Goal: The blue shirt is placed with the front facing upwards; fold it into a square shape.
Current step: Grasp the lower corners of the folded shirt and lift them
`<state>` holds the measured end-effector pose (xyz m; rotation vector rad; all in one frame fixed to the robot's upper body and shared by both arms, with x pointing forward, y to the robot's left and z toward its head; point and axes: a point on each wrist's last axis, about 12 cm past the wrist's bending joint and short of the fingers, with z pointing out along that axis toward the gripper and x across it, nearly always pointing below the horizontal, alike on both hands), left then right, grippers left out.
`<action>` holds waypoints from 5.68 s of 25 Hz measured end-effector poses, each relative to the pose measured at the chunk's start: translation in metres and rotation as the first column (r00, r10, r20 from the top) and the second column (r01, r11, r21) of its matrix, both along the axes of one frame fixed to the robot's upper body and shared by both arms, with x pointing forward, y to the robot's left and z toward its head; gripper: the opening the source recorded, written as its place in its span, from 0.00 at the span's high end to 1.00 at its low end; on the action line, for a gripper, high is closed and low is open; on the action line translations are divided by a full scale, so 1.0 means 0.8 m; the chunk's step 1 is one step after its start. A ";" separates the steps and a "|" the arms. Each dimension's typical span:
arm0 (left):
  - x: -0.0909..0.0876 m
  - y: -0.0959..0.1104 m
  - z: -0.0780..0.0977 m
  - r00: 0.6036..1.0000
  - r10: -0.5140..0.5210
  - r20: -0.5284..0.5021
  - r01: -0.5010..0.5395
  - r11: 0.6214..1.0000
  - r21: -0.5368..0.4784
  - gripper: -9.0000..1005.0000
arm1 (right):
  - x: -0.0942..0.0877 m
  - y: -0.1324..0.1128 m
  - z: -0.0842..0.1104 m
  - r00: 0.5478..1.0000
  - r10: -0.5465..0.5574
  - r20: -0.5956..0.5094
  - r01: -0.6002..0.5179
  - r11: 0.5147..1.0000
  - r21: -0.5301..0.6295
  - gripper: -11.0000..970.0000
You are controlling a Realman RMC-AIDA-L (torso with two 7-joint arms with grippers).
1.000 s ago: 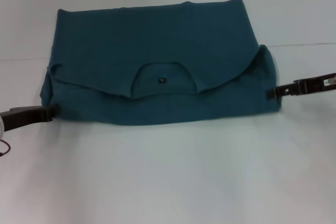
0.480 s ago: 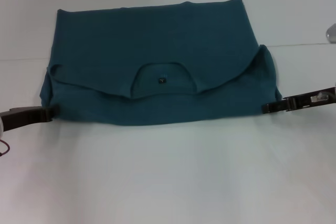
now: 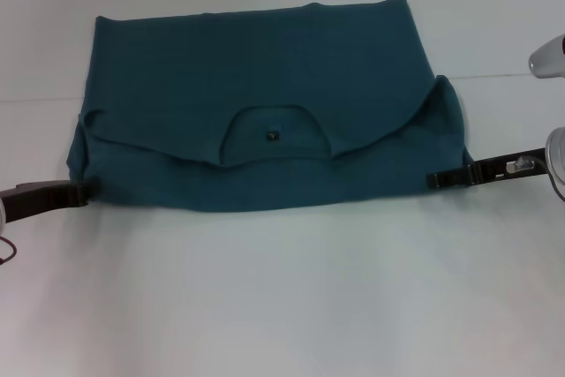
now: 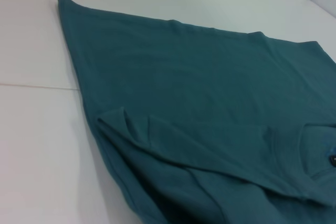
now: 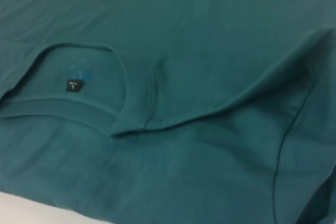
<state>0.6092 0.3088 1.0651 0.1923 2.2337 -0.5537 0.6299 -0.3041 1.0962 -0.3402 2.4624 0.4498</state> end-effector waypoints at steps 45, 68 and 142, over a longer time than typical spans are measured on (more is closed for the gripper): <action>-0.038 0.033 0.005 1.000 -0.008 -0.029 0.006 0.995 -0.095 0.96 | -0.040 -0.040 0.000 1.000 -0.016 0.023 0.012 0.989 0.145 0.95; -0.032 0.032 0.010 1.000 -0.006 -0.015 0.005 0.996 -0.094 0.96 | -0.022 -0.029 0.026 0.999 0.046 -0.015 -0.044 0.994 0.104 0.83; -0.001 0.035 0.049 0.998 -0.024 0.050 0.027 0.998 -0.061 0.96 | 0.014 -0.017 0.063 0.993 -0.023 0.117 0.009 0.993 0.115 0.95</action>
